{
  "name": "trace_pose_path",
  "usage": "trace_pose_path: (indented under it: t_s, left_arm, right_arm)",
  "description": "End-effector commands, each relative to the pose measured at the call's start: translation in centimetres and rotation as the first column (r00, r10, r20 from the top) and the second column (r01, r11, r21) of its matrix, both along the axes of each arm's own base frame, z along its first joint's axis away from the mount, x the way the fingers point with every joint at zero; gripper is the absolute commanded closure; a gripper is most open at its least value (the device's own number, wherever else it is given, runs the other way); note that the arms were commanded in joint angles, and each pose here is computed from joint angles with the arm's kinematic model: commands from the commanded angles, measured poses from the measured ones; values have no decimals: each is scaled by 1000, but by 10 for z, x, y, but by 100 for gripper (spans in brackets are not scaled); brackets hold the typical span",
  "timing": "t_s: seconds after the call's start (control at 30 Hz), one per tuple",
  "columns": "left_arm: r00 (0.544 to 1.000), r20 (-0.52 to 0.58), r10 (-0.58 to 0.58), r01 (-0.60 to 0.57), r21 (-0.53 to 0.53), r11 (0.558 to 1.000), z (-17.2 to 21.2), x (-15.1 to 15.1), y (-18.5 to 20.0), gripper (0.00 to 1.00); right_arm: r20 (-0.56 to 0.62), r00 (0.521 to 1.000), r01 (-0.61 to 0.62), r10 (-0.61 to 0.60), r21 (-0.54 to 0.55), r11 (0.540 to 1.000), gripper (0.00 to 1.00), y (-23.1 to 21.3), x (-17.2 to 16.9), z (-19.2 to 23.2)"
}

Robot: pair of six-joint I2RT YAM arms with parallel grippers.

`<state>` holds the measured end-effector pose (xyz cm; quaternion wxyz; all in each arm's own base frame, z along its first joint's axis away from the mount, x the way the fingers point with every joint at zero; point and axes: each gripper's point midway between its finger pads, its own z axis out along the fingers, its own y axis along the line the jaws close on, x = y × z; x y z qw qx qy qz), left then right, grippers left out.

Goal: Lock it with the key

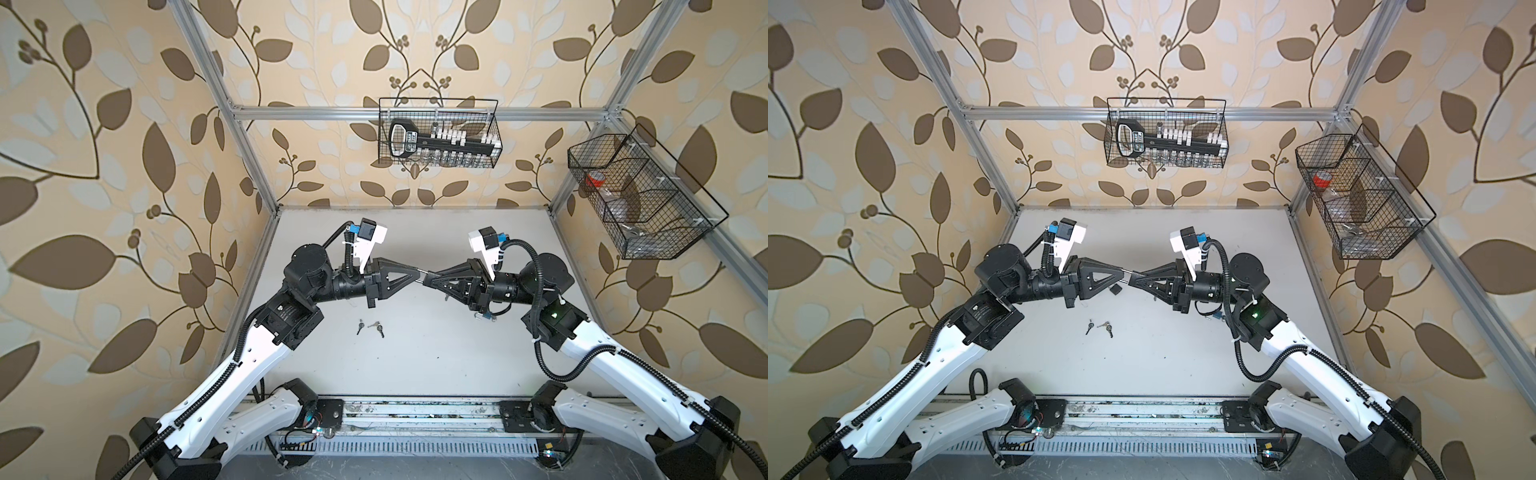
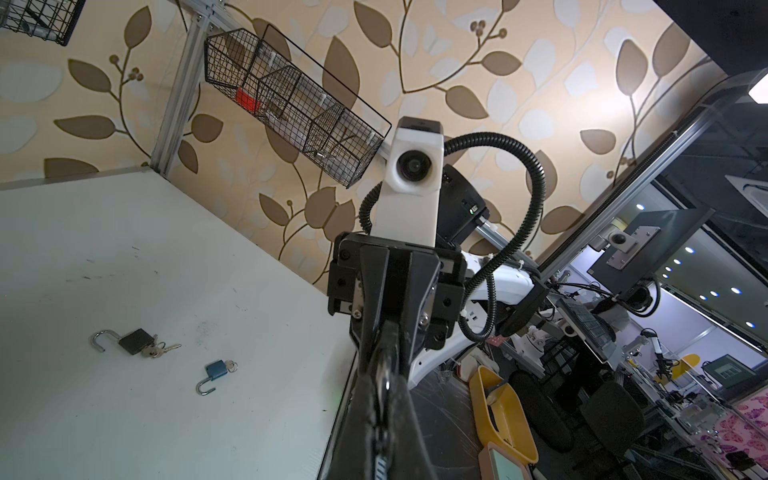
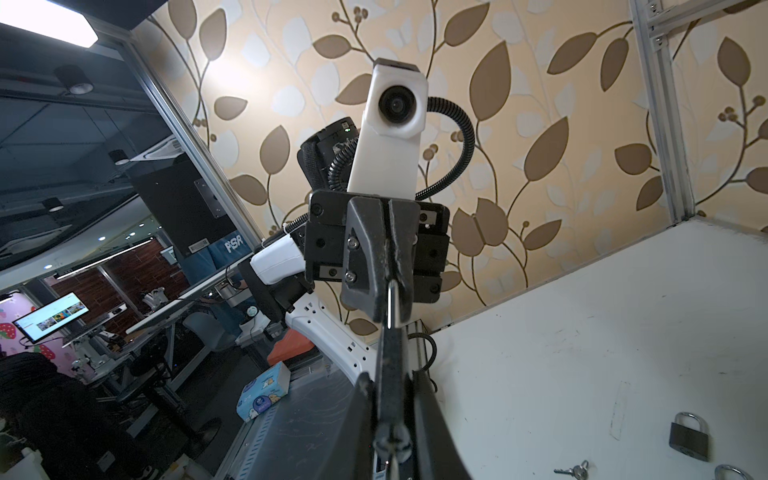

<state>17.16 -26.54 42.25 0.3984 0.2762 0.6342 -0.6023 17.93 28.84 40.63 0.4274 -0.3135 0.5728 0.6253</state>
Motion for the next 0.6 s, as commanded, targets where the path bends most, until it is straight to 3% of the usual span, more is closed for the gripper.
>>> trace_pose_path:
  t_s: [0.0,0.17,0.57]
  left_arm:
    - [998,68,7,-6,-4,1000,12,-3,2,100]
    - [998,66,6,-6,1,1000,10,-3,2,100]
    - [998,51,-35,35,6,999,4,-9,-4,100]
  right_arm:
    - [16,997,-78,77,55,995,100,-1,-15,27]
    - [-25,991,-131,133,65,989,100,1,-20,31]
    - [-22,996,-81,82,44,996,100,6,-6,24]
